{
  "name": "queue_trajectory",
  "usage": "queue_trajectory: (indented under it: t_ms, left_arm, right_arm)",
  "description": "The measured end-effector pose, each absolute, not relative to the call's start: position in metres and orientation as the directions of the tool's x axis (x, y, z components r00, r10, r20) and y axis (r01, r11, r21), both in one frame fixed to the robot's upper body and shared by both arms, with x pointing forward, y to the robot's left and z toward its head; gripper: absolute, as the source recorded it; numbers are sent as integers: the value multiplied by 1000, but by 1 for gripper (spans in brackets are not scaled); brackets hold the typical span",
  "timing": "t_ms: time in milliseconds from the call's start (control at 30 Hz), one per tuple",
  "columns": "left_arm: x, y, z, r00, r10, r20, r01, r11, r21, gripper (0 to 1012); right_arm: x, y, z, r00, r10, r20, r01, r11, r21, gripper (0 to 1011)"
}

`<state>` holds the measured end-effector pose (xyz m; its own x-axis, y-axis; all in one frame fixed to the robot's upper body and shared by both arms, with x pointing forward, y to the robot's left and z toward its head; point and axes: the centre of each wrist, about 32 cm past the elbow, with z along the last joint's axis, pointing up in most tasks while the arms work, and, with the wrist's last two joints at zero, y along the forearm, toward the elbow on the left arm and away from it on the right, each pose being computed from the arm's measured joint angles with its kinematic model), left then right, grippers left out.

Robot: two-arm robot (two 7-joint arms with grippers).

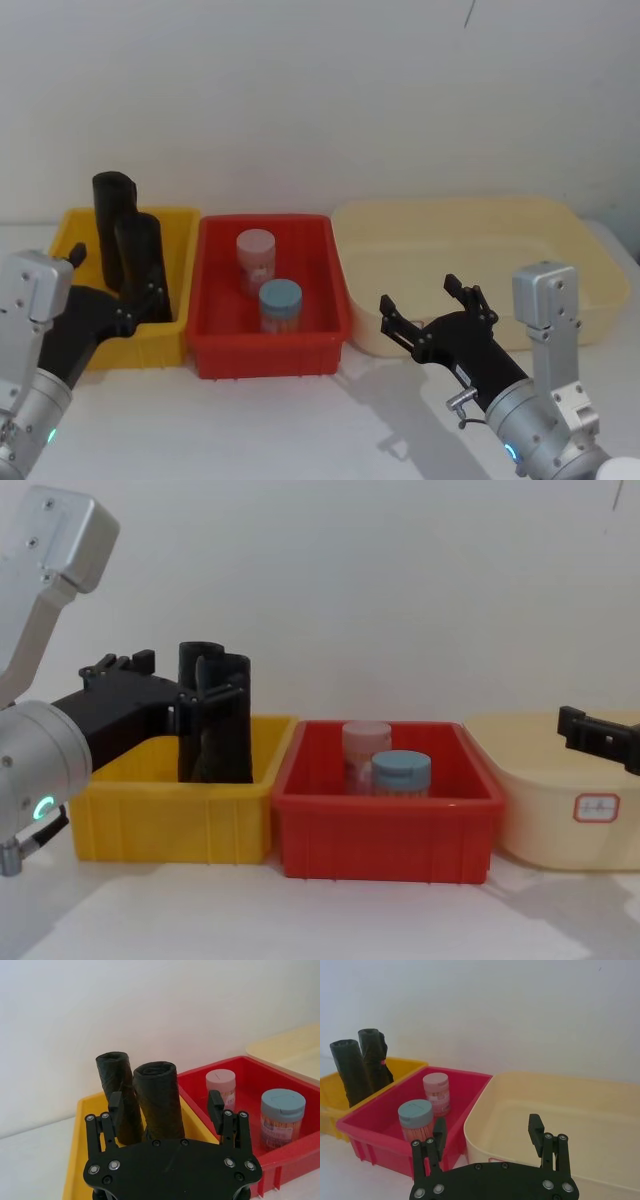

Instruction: Pick up the garbage bag with the one hand and transfer it to the other hand.

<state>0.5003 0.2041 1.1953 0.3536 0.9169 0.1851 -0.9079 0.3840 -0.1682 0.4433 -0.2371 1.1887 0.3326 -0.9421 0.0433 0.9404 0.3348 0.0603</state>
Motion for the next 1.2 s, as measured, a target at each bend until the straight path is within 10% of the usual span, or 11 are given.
queue_trajectory:
  t_ms: [1200]
  left_arm:
    - [504,208,1191,369,924,99,-901,382,-207,1001]
  right_arm:
    - [443,-237,1189,333,-942,43,940,335,60,1001]
